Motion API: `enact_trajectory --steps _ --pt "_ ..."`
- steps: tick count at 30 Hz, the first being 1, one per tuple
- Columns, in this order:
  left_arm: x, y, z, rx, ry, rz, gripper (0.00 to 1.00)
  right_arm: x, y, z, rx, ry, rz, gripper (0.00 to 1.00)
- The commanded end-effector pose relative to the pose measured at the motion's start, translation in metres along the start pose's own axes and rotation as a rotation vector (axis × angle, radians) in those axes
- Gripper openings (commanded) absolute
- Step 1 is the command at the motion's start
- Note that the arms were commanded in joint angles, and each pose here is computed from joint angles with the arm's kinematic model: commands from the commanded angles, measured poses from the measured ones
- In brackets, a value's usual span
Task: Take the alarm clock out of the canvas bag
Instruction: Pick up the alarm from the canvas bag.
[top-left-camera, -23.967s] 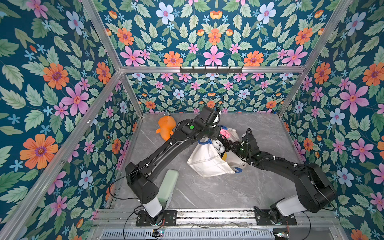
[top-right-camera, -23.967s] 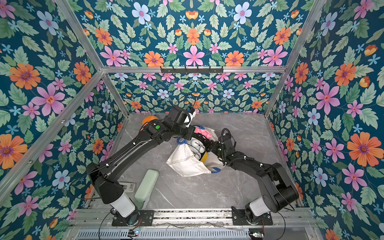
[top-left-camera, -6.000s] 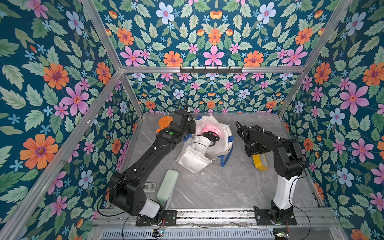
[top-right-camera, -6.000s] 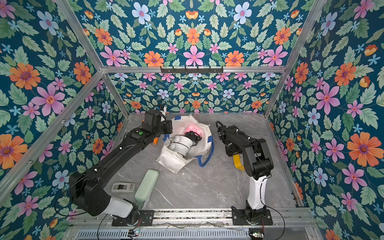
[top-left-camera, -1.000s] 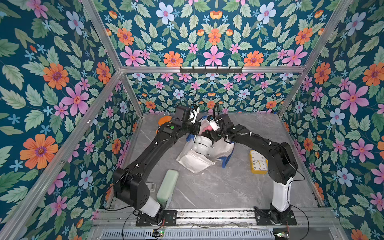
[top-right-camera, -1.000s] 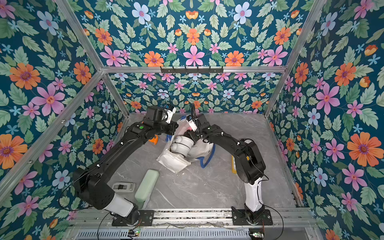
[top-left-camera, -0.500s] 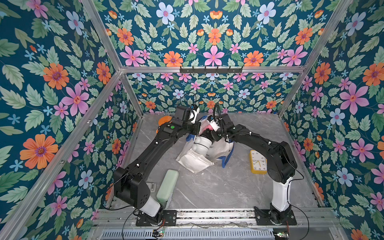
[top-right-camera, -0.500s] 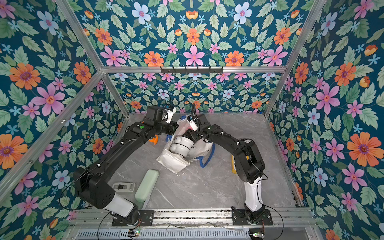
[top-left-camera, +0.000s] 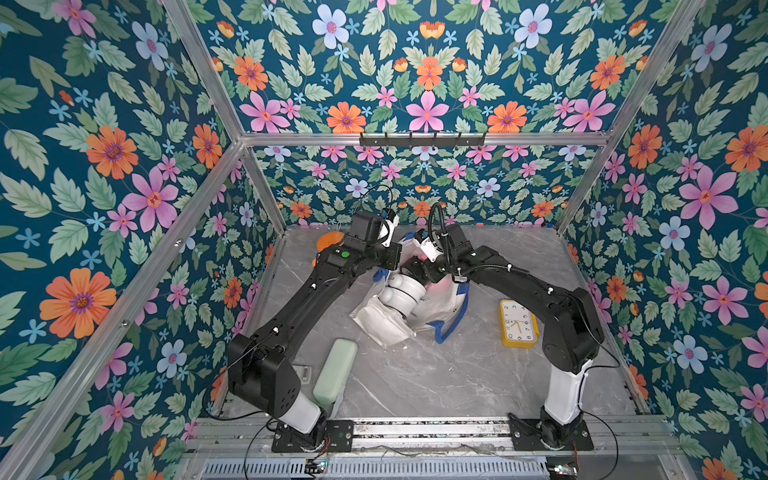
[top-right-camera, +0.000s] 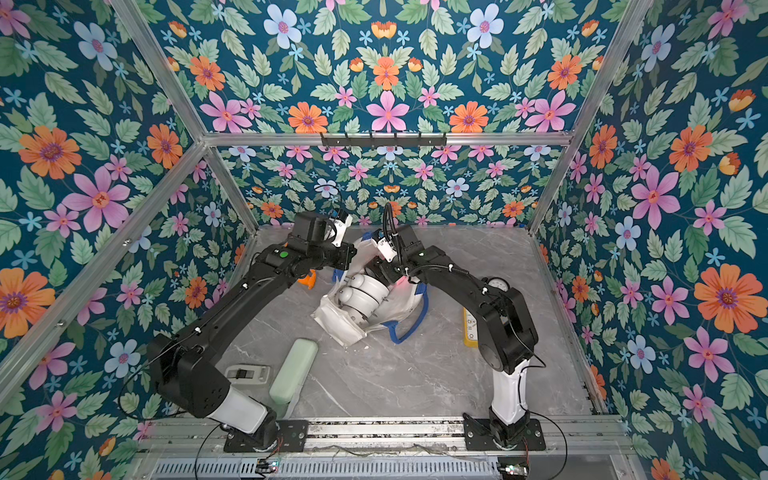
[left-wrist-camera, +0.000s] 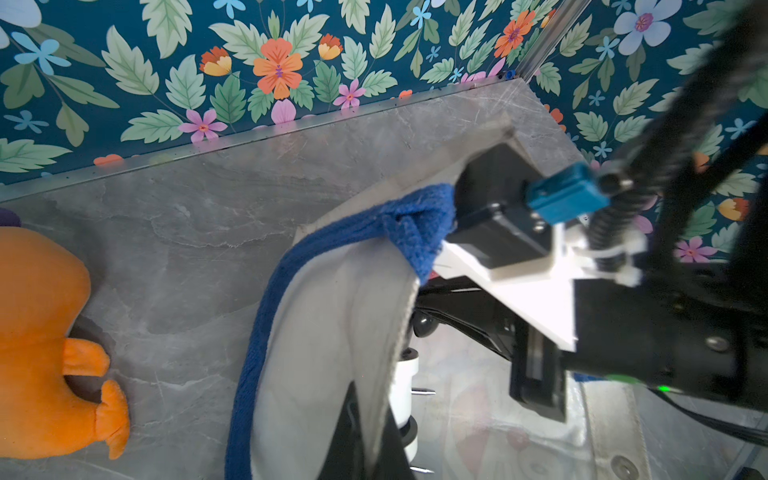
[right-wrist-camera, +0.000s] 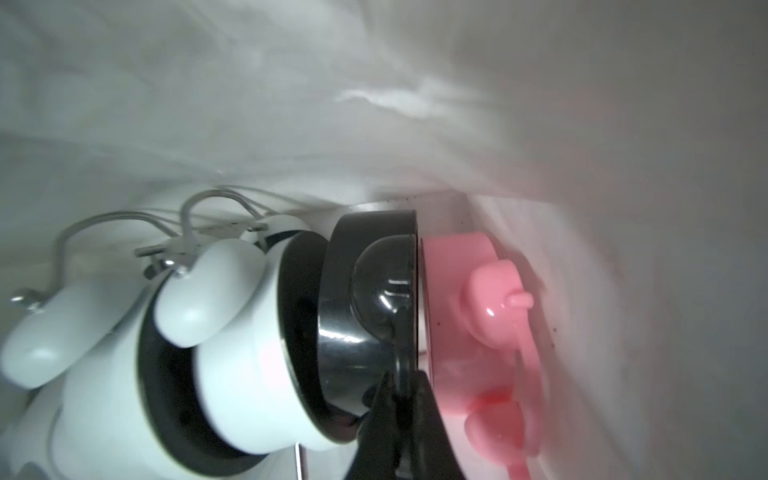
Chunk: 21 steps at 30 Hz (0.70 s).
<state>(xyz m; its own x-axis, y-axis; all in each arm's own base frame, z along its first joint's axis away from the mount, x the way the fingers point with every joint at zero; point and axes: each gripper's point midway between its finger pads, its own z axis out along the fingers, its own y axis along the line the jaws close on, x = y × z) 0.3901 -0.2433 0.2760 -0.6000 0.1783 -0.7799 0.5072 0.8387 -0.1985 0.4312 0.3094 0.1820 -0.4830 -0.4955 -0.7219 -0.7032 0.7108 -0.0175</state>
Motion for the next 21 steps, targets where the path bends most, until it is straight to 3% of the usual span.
enact_trajectory --steps 1,21 --pt "-0.016 0.000 -0.002 -0.010 -0.059 -0.004 0.00 -0.008 0.009 -0.013 -0.048 -0.026 -0.010 0.00" --pt "-0.030 0.020 -0.007 -0.092 -0.095 -0.049 0.00 -0.021 0.036 -0.106 -0.104 -0.011 -0.014 0.00"
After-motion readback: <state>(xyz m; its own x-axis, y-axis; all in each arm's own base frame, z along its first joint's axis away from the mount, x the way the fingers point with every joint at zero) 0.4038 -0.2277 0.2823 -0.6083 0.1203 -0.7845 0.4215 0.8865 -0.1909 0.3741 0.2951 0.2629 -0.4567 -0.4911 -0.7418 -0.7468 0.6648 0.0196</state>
